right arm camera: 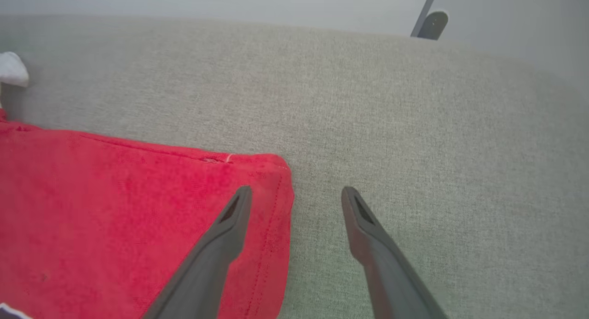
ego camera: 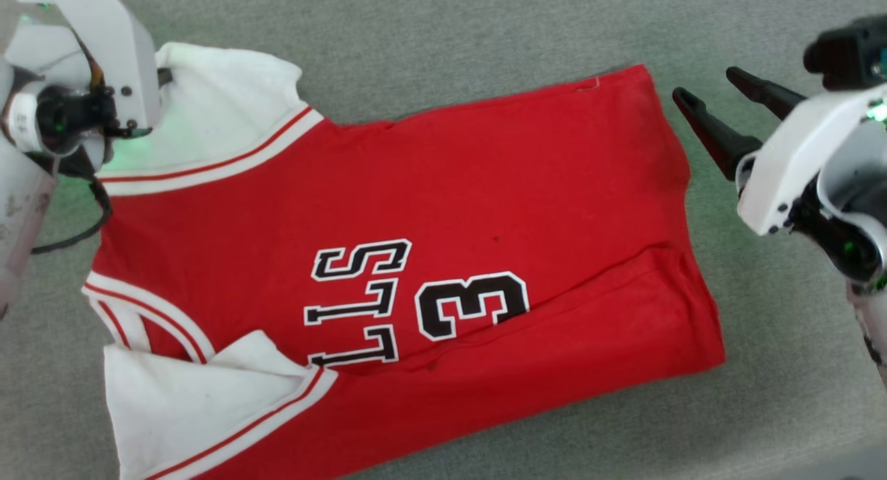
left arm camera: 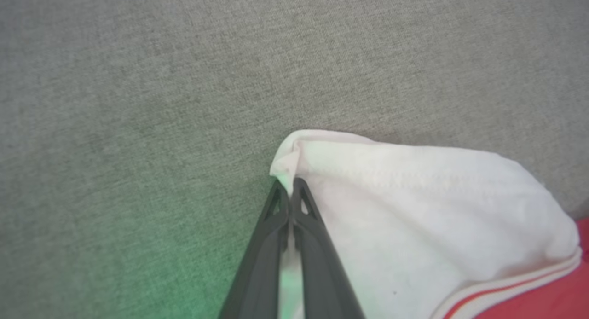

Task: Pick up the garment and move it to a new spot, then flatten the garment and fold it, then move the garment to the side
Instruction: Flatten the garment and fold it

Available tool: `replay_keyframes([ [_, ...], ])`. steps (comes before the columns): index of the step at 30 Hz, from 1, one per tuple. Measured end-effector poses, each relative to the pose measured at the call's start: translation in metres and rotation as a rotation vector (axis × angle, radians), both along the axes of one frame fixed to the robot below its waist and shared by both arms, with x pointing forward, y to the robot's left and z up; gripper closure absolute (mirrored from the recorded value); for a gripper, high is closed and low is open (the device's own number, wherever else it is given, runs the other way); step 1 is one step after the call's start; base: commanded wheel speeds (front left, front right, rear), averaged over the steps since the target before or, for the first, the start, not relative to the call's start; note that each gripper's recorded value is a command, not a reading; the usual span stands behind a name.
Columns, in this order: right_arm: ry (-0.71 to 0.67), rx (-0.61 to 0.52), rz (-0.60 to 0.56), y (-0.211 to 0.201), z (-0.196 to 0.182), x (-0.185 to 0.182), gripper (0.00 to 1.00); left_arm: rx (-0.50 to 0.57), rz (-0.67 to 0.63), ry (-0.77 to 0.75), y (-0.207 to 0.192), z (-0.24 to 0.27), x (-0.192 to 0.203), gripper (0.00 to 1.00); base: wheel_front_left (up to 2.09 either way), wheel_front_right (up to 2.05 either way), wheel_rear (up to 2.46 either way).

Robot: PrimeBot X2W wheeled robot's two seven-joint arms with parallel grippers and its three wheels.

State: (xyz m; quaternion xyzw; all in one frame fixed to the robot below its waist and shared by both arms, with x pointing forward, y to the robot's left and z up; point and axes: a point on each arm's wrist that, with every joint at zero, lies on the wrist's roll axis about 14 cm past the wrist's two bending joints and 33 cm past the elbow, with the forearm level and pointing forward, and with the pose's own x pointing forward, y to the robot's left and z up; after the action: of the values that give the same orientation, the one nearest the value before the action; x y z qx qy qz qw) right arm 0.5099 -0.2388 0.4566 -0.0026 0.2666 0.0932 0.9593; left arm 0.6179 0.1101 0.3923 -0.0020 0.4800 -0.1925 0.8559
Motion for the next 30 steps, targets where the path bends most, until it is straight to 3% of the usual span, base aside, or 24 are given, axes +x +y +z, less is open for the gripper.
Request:
replay_keyframes([
  [11, 0.298, 0.052, 0.004, 0.012, -0.055, 0.013, 0.00, -0.013, 0.006, 0.001, 0.003, -0.004, 0.003, 1.00, 0.00, 0.00, 0.00],
  [17, 0.410, 0.062, 0.011, 0.017, -0.065, 0.014, 0.00, -0.020, 0.007, 0.000, 0.003, -0.004, 0.004, 1.00, 0.00, 0.00, 0.00],
  [18, 0.425, 0.057, 0.016, 0.017, -0.066, 0.014, 0.18, -0.021, 0.006, 0.000, 0.003, -0.005, 0.004, 1.00, 0.00, 0.00, 0.00],
  [19, 0.442, 0.051, 0.021, 0.018, -0.066, 0.014, 0.91, -0.022, 0.008, 0.000, 0.003, -0.005, 0.004, 1.00, 0.00, 0.00, 0.00],
  [20, 0.453, 0.047, 0.026, 0.019, -0.067, 0.015, 1.00, -0.022, 0.008, 0.001, 0.003, -0.005, 0.004, 1.00, 0.00, 0.00, 0.00],
  [30, 0.435, 0.026, 0.064, 0.024, -0.061, 0.019, 1.00, -0.069, 0.020, -0.046, 0.005, 0.010, 0.001, 1.00, 0.00, 0.00, 0.00],
])
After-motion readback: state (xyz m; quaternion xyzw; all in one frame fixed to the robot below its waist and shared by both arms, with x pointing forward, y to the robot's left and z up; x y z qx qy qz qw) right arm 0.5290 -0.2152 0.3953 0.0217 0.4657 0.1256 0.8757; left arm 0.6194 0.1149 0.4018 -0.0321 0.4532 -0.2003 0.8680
